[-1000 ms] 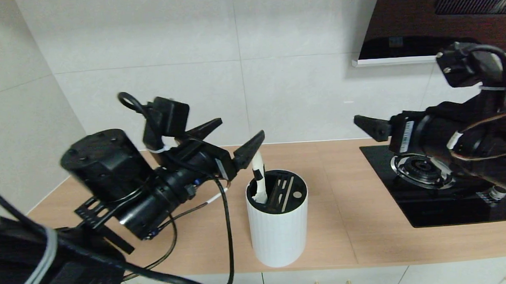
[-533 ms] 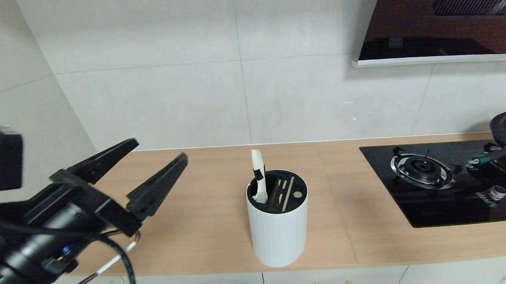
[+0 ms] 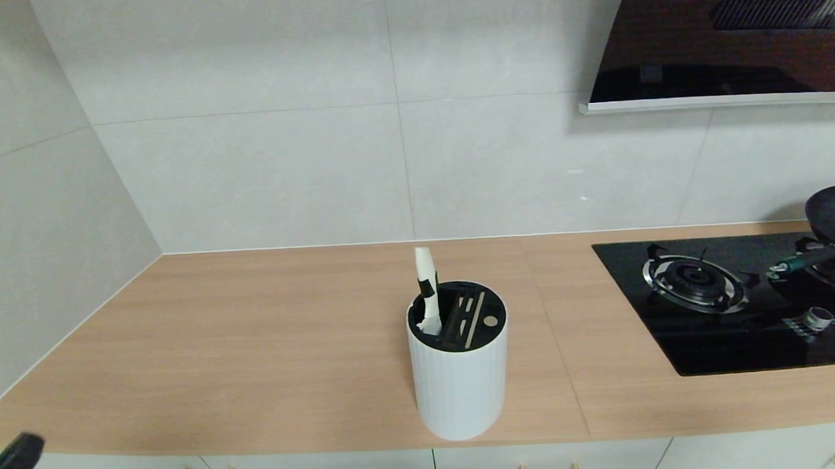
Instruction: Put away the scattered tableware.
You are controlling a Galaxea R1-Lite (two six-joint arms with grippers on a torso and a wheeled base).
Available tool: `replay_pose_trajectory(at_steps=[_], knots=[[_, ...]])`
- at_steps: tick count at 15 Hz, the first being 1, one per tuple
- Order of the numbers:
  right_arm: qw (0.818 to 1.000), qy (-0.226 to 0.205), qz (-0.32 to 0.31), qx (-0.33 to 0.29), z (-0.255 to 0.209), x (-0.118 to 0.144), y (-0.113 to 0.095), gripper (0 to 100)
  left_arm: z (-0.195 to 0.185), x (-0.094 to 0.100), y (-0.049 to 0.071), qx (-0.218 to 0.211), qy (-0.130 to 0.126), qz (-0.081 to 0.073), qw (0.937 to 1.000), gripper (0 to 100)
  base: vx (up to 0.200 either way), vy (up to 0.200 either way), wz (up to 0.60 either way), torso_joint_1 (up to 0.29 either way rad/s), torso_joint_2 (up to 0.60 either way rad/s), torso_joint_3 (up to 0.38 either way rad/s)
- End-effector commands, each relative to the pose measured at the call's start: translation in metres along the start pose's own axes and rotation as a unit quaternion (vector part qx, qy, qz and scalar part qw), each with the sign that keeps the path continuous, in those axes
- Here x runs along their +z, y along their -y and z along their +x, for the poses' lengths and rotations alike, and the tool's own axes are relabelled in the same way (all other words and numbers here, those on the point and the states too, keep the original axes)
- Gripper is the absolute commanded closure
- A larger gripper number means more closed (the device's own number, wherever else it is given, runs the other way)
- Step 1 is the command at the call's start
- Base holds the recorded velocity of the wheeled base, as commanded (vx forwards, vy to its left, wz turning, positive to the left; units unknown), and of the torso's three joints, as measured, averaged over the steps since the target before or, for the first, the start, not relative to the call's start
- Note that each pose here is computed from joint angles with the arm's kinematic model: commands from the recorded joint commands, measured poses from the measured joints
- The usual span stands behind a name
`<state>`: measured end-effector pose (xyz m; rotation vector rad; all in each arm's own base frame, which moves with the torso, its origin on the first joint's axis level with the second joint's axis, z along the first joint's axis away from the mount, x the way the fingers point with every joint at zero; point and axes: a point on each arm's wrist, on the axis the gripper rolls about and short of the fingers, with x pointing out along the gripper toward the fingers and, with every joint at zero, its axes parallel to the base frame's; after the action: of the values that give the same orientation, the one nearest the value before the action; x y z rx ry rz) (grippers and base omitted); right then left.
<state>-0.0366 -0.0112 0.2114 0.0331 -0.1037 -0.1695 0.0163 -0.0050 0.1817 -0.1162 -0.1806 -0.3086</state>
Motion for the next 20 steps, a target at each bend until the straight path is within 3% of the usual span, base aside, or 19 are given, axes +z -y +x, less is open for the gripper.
replay_pose_trajectory(at_steps=[1,5,6,7,8,9,10,11,13,16,18,20], knots=[[0.998,0.066,-0.007,-0.022,-0.038,-0.017,0.007,0,-0.061,-0.001,0.007,0.037,0.094,0.001,0.9949,0,0.0,0.0,0.0,0.0,0.0,0.0],[0.996,0.066,-0.005,-0.055,-0.043,-0.041,0.003,0,-0.057,-0.01,0.007,0.1,0.118,0.009,0.9879,0,0.0,0.0,0.0,0.0,0.0,0.0],[0.997,0.037,-0.001,-0.074,-0.033,-0.059,0.003,0,-0.062,-0.019,0.01,0.126,0.133,0.023,0.9828,0,0.0,0.0,0.0,0.0,0.0,0.0],[0.995,0.029,0.015,-0.09,-0.029,-0.067,0.003,0,-0.065,-0.031,0.01,0.125,0.129,0.029,0.9832,0,0.0,0.0,0.0,0.0,0.0,0.0],[0.996,0.015,0.017,-0.092,-0.023,-0.078,0.002,0,-0.061,-0.048,0.007,0.129,0.101,0.037,0.9858,0,0.0,0.0,0.0,0.0,0.0,0.0],[0.996,0.004,0.012,-0.092,-0.017,-0.09,0.002,0,-0.057,-0.065,0.003,0.136,0.068,0.063,0.9864,0,0.0,0.0,0.0,0.0,0.0,0.0],[0.996,0.001,0.004,-0.089,-0.013,-0.099,0.001,0,-0.057,-0.074,0.001,0.142,0.022,0.076,0.9867,0,0.0,0.0,0.0,0.0,0.0,0.0],[0.997,0.002,-0.002,-0.082,-0.009,-0.107,0.0,0,-0.057,-0.081,0.0,0.146,-0.013,0.076,0.9862,0,0.0,0.0,0.0,0.0,0.0,0.0],[0.998,0.008,-0.014,-0.061,-0.001,-0.125,-0.001,0,-0.059,-0.098,-0.002,0.152,-0.101,0.086,0.9794,0,0.0,0.0,0.0,0.0,0.0,0.0],[0.999,-0.03,-0.029,-0.007,-0.001,-0.132,-0.004,0,-0.059,-0.096,-0.002,0.153,-0.094,0.079,0.9806,0,0.0,0.0,0.0,0.0,0.0,0.0],[0.998,-0.029,-0.03,0.047,-0.002,-0.132,-0.006,0,-0.059,-0.096,-0.002,0.155,-0.09,0.06,0.9819,0,0.0,0.0,0.0,0.0,0.0,0.0],[0.996,-0.03,-0.048,0.064,-0.002,-0.132,-0.007,0,-0.059,-0.096,-0.002,0.156,-0.089,0.057,0.9821,0,0.0,0.0,0.0,0.0,0.0,0.0]])
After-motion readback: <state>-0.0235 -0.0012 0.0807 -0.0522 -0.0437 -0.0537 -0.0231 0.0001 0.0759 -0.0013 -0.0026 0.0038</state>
